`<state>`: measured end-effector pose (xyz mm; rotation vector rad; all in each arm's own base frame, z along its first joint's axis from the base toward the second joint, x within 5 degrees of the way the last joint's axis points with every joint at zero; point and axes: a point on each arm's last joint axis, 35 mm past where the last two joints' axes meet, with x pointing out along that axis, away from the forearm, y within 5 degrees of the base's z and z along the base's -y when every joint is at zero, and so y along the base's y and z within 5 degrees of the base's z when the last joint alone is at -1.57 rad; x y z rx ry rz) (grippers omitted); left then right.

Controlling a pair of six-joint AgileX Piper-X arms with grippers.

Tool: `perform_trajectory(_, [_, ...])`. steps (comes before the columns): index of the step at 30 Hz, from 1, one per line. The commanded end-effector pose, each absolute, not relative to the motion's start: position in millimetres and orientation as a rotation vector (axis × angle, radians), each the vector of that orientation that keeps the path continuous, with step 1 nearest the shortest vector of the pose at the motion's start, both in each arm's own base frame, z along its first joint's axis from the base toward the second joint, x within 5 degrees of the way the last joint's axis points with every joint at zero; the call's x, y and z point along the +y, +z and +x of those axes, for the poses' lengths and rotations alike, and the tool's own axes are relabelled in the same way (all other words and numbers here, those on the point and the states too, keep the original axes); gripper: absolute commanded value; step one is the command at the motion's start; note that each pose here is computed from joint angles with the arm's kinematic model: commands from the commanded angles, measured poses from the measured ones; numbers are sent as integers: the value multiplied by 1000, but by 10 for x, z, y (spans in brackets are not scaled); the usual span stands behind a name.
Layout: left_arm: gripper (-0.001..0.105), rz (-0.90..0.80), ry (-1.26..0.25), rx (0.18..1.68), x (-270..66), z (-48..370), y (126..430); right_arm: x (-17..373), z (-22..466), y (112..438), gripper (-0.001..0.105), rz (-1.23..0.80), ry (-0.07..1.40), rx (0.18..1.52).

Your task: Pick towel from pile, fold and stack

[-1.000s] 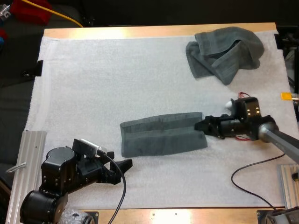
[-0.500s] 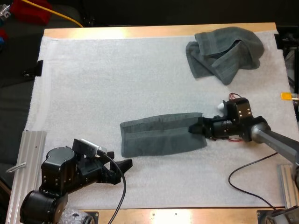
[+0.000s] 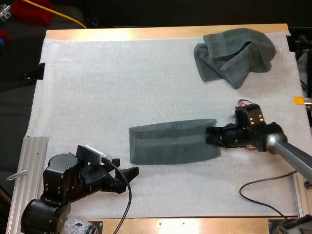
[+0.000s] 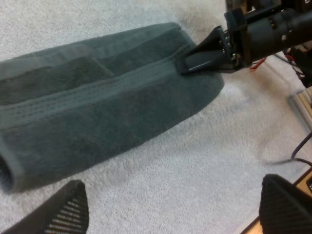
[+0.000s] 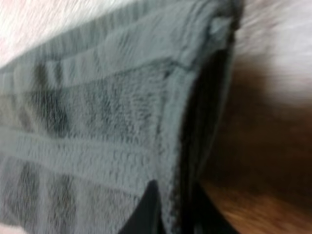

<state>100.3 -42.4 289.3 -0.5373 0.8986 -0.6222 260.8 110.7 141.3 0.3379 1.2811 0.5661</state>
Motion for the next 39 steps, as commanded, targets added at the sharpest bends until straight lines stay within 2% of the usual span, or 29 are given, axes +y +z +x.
perform_trajectory(1, [70,-531,-642,886,-430,991,2925,1066,2545,1454,2,274,525,1294])
perform_trajectory(10, [70,-534,-650,887,-432,990,2927,886,2335,1712,2,29,302,1299])
perform_trajectory(13, [70,-537,-659,889,-435,988,2928,860,2305,1775,2,3,270,1287])
perform_trajectory(20, [70,-546,-687,895,-442,981,2932,1036,2393,2023,2,83,348,1230])
perform_trajectory(27, [70,-546,-687,895,-441,981,2932,1434,2373,2223,2,97,450,1149])
perform_trajectory(39, [70,-560,-730,903,-452,971,2939,1940,2418,1957,2,274,582,1178])
